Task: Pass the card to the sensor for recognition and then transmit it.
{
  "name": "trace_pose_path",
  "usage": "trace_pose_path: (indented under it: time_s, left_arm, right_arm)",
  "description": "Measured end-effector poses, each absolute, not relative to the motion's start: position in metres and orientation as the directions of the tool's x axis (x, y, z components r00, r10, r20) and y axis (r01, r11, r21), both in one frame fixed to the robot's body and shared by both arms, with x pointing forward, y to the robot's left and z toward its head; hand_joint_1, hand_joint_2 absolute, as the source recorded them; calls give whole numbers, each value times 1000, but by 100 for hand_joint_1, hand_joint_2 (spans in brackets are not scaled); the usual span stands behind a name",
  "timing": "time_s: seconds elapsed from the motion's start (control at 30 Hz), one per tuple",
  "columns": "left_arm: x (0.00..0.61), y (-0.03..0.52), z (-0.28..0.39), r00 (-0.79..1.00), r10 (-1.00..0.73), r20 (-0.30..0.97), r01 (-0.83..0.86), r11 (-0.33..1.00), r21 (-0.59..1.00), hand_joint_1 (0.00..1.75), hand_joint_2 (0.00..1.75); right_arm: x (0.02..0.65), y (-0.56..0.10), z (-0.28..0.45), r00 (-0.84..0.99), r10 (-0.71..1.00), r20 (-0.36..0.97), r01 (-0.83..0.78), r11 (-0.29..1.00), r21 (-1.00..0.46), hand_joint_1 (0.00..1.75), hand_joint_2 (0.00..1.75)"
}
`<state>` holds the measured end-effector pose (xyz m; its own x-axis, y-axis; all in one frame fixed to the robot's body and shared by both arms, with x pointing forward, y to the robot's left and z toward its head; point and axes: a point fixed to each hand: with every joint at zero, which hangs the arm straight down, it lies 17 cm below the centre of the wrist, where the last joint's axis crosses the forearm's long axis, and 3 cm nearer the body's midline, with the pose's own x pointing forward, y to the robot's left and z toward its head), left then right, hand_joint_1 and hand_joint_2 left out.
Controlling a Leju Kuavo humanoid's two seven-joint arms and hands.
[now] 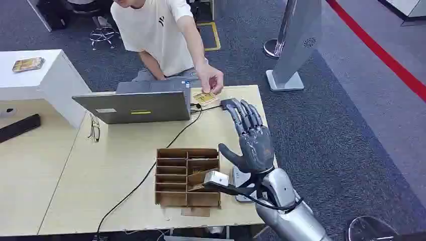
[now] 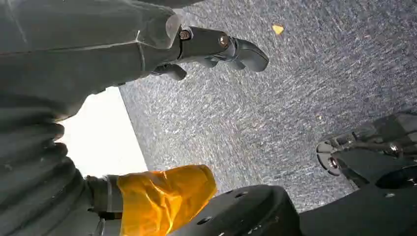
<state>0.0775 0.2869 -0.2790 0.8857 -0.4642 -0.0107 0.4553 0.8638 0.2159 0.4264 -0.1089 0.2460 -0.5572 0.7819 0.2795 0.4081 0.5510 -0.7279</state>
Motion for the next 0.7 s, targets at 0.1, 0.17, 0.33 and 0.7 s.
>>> trace_pose_path:
  time_s: [0.1, 0.17, 0.33, 0.7]
  left_arm:
    - [79, 287, -279, 879, -477, -16, 469, 857, 216, 0, 175]
    - [79, 286, -279, 875, -484, -19, 476, 853, 213, 0, 175]
    - [83, 286, -278, 869, -494, -19, 486, 847, 216, 0, 175]
    - [86, 287, -277, 861, -509, -25, 501, 837, 219, 0, 175]
  right_arm:
    - [432, -109, 254, -545, 806, 231, 457, 516, -725, 0, 175]
    - [436, -109, 260, -540, 815, 210, 480, 503, -718, 0, 175]
    - [447, -107, 273, -531, 827, 183, 514, 486, -707, 0, 175]
    - [459, -102, 278, -519, 837, 174, 525, 472, -708, 140, 175]
